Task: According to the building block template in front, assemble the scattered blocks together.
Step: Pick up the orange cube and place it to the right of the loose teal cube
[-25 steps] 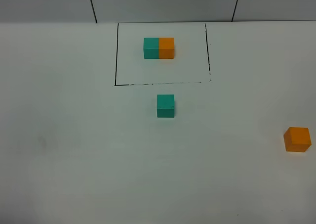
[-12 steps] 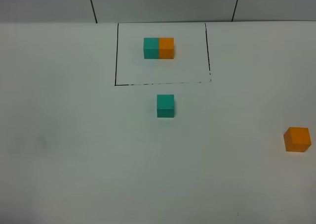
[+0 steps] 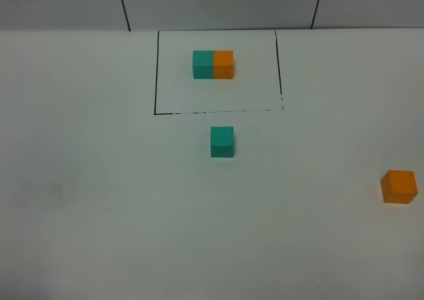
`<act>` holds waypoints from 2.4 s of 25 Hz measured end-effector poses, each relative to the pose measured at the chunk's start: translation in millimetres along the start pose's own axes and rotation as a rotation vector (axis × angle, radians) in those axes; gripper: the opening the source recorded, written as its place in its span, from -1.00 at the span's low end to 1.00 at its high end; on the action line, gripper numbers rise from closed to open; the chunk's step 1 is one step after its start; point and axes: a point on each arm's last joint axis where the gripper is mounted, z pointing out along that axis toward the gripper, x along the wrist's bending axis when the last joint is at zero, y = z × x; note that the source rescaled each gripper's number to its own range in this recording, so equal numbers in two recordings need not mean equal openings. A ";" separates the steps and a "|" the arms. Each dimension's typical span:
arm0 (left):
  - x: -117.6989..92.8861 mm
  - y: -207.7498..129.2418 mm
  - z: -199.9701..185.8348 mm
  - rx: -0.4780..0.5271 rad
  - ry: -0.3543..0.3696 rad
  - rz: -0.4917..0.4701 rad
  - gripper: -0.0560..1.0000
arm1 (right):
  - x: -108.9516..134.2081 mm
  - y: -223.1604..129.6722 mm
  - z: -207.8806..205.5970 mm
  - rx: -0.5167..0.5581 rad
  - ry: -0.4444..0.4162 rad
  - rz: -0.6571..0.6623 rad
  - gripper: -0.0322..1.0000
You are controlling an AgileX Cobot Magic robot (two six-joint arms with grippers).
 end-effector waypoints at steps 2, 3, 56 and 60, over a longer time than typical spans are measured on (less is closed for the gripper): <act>0.0 0.0 0.0 0.000 0.000 0.000 0.37 | 0.0 0.0 0.0 0.000 0.000 0.000 0.47; 0.0 0.0 0.0 0.000 0.000 0.000 0.37 | 0.0 0.0 0.0 0.000 0.000 0.000 0.47; -0.8 0.0 0.4 -0.001 0.067 -0.040 0.36 | -42.9 77.1 206.3 0.653 -0.084 0.083 0.72; -0.8 0.0 0.4 -0.001 0.067 -0.040 0.36 | -53.5 54.0 246.5 0.770 -0.096 0.087 0.72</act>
